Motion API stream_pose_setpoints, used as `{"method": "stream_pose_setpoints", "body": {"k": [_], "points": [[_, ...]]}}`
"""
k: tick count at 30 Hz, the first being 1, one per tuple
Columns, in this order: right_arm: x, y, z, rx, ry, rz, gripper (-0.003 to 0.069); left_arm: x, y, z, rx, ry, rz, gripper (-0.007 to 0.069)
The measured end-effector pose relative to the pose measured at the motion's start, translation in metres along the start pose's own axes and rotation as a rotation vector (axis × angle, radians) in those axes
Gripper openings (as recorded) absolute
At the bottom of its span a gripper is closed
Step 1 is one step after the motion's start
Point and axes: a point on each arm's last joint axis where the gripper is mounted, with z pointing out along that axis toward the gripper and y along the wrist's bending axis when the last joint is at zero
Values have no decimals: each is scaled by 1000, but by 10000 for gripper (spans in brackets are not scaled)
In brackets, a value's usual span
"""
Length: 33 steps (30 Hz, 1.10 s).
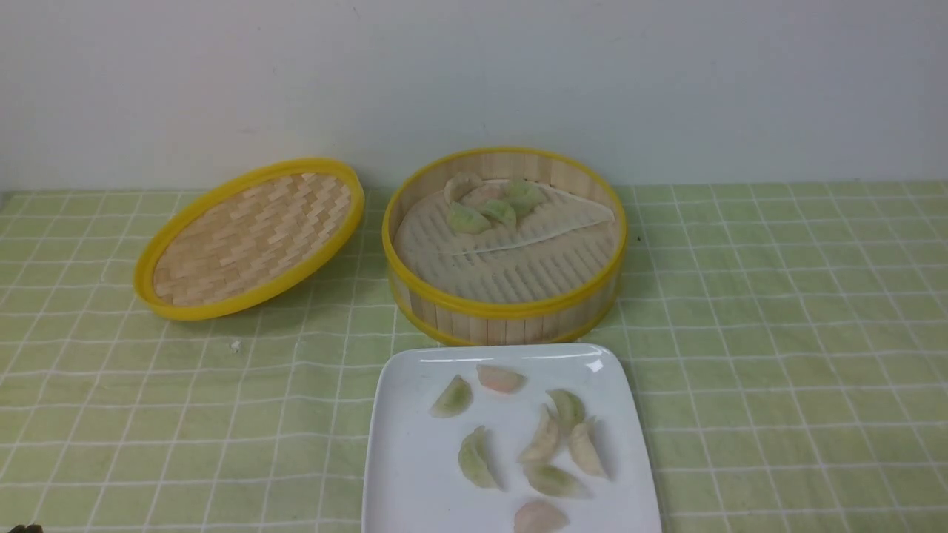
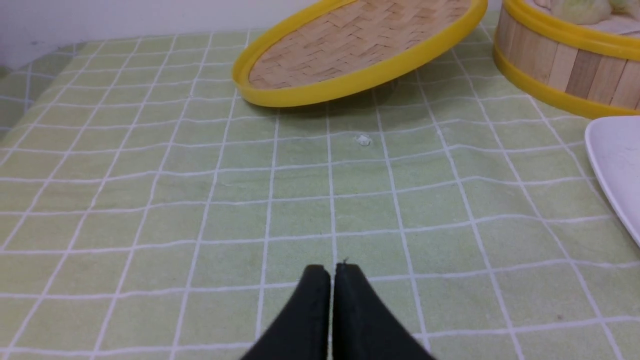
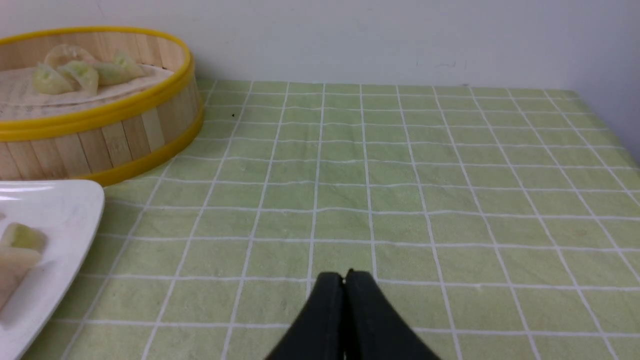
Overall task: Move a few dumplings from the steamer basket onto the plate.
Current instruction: Use the left arm to grab a dumpling from the steamer
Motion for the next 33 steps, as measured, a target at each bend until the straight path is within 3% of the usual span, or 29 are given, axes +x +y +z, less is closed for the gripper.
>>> {"method": "stream_pose_setpoints", "body": {"k": [4, 13, 17, 20, 25, 28, 33], "points": [[0, 0, 0, 0, 0, 0, -15, -9, 0, 0, 4, -107, -22, -6], [0, 0, 0, 0, 0, 0, -15, -40, 2, -9, 88, -450, -476, -6], [-1, 1, 0, -6, -20, 37, -15, -46, 4, -12, 94, -529, -532, -6], [-5, 3, 1, -39, -80, 237, -15, -51, 7, -16, 92, -605, -541, -6], [-20, 0, -2, -89, -241, 704, -15, -56, 9, -20, 90, -681, -547, -6], [-24, -3, -3, -95, -297, 846, -15, -58, 10, -22, 88, -711, -551, -6], [-31, -11, -6, -65, -401, 923, -15, -63, 13, -27, 91, -802, -583, -6]]}}
